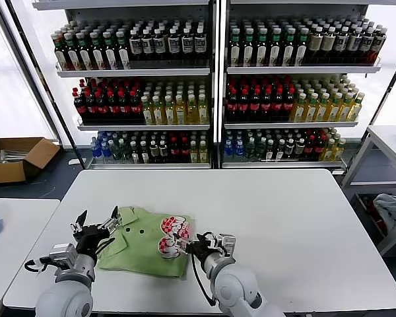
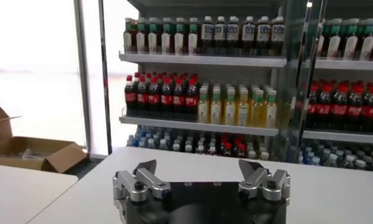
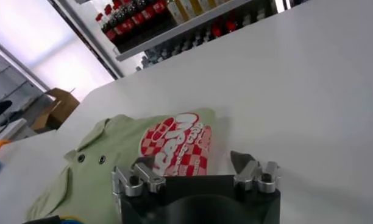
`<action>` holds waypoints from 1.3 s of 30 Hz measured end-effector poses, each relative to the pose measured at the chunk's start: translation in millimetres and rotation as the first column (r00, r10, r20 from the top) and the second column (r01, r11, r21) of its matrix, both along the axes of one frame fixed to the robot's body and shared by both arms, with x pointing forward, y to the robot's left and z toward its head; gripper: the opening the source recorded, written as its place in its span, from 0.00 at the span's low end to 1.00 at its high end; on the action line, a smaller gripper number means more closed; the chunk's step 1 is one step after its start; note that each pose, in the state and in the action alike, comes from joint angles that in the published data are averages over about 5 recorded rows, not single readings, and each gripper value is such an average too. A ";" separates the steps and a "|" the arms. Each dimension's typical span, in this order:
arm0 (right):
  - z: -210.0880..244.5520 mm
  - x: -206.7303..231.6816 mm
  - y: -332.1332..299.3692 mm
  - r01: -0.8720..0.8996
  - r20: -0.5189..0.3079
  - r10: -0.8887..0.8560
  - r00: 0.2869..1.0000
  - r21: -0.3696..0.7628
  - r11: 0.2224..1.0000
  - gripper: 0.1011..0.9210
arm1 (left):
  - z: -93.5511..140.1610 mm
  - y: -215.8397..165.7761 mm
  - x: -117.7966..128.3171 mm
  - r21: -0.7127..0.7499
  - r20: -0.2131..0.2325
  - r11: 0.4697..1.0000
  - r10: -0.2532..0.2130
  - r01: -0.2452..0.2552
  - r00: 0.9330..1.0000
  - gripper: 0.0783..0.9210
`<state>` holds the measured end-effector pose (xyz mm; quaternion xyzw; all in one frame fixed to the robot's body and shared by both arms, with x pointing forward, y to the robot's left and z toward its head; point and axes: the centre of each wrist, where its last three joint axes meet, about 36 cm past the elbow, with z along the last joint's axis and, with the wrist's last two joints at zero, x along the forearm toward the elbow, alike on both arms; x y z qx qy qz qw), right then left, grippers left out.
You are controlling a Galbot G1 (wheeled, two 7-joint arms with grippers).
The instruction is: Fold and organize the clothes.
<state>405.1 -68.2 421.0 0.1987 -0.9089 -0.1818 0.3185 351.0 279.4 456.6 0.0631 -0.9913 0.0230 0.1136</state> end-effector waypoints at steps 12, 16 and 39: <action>-4.6 -1.3 12.8 -0.011 -0.010 0.011 1.000 -0.030 0.999 0.41 | -2.4 1.0 -1.1 -0.006 -0.011 1.000 0.017 -0.017 1.000 0.88; -5.9 -1.8 14.2 -0.011 -0.015 0.010 1.000 -0.031 0.999 0.27 | -2.9 -0.1 -2.2 -0.011 -0.014 1.000 0.019 -0.019 1.000 0.88; -3.5 13.4 -43.1 0.062 0.063 -0.053 0.997 -0.142 0.988 0.01 | -2.1 -12.9 -3.9 -0.033 -0.010 0.999 0.009 -0.009 1.000 0.88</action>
